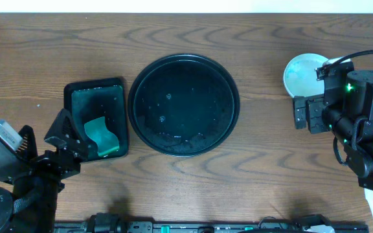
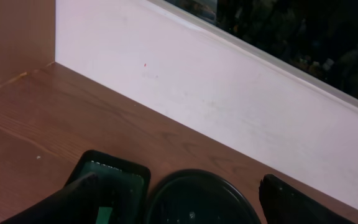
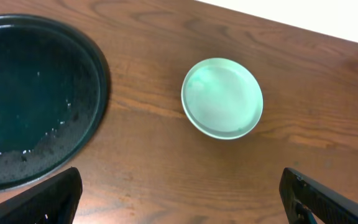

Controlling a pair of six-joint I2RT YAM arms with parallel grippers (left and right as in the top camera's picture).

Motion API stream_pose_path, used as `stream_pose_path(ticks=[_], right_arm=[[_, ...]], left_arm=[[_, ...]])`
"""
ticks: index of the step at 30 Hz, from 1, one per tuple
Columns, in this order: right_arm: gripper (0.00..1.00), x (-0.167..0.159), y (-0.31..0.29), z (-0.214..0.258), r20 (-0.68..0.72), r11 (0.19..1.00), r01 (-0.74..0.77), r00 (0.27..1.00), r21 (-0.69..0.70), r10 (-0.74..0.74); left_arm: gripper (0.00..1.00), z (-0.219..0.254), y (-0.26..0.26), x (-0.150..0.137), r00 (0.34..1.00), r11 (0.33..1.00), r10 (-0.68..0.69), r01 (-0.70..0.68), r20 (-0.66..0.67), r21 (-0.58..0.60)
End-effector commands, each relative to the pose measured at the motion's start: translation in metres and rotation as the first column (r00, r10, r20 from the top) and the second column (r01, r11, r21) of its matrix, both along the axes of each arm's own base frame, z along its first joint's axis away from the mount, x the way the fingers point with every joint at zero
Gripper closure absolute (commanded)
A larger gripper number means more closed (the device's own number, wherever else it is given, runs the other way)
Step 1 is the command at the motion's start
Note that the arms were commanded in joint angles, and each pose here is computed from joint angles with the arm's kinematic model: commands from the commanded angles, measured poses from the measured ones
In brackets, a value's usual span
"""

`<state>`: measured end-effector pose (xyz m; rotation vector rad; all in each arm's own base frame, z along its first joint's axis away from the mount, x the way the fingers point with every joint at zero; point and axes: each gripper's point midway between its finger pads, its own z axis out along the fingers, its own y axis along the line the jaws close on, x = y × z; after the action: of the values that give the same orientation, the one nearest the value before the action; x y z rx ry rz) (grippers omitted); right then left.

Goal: Clean dirty plates on tray and stack at the side

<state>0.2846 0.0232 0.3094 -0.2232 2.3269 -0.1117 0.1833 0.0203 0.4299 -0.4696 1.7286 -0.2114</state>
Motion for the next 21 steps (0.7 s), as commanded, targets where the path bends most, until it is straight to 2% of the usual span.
stream_pose_path(ticks=[1,16,21], right_arm=[[0.01,-0.002,0.003,0.0,-0.007,1.0,-0.016,1.0,-0.01,0.016],[0.01,-0.002,0.003,0.0,-0.007,1.0,-0.016,1.0,-0.01,0.016],[0.01,-0.002,0.003,0.0,-0.007,1.0,-0.016,1.0,-0.01,0.016]], left_arm=[[0.18,-0.002,0.001,0.002,1.0,1.0,0.0,0.001,-0.009,0.016],[0.18,-0.002,0.001,0.002,1.0,1.0,-0.001,0.001,-0.009,0.017],[0.18,-0.014,0.006,-0.002,0.998,0.999,0.032,-0.03,-0.059,0.031]])
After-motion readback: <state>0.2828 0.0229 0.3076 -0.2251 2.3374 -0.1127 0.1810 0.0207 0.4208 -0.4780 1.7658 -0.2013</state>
